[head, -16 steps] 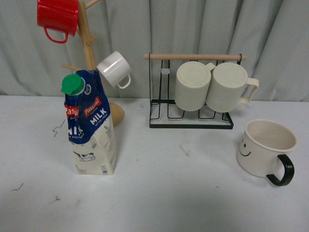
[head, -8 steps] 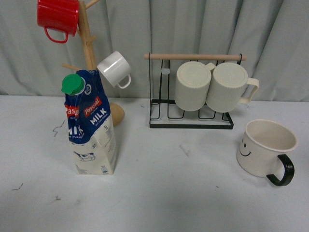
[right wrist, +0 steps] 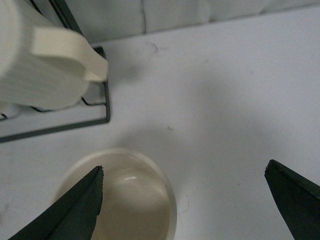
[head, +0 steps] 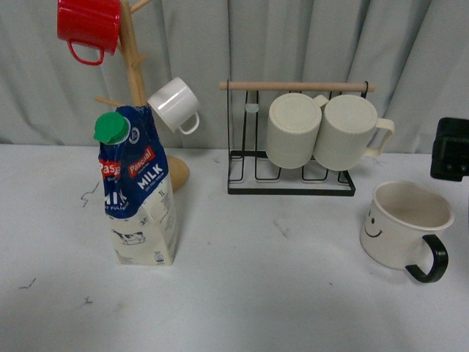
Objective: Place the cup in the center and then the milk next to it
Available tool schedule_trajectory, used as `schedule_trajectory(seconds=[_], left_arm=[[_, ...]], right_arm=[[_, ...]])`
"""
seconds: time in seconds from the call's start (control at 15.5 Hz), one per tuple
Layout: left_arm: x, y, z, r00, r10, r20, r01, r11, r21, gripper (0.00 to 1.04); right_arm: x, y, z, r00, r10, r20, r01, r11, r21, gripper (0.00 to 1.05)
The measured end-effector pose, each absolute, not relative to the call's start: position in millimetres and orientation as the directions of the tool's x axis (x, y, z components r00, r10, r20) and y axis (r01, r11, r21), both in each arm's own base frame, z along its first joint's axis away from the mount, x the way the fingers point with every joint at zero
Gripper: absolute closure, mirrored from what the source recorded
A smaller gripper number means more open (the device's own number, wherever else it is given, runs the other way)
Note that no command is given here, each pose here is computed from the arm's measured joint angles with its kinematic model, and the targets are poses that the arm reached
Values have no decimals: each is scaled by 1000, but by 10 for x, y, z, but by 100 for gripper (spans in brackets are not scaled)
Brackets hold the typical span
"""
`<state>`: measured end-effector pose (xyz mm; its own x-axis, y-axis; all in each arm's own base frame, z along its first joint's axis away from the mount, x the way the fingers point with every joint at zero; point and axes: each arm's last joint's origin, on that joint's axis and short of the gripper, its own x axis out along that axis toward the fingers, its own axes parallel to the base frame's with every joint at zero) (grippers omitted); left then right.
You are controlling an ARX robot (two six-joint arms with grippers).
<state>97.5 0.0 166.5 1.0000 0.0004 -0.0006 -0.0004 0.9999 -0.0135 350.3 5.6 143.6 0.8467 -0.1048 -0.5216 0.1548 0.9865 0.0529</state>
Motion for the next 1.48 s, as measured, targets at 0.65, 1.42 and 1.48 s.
schedule_trajectory(seconds=[0.65, 1.42, 1.48], left_arm=[[975, 1, 1665, 1000, 1, -1, -1, 1000, -14, 7], [975, 0, 1665, 1000, 0, -1, 0, 1000, -14, 7], [975, 0, 1665, 1000, 0, -1, 0, 1000, -14, 7]], right_arm=[[3646, -12, 916, 731, -98, -675, 203, 976, 78, 27], [3596, 255, 1187, 765, -22, -643, 142, 980, 136, 101], [3579, 389, 1257, 772, 10, -636, 111, 982, 151, 101]])
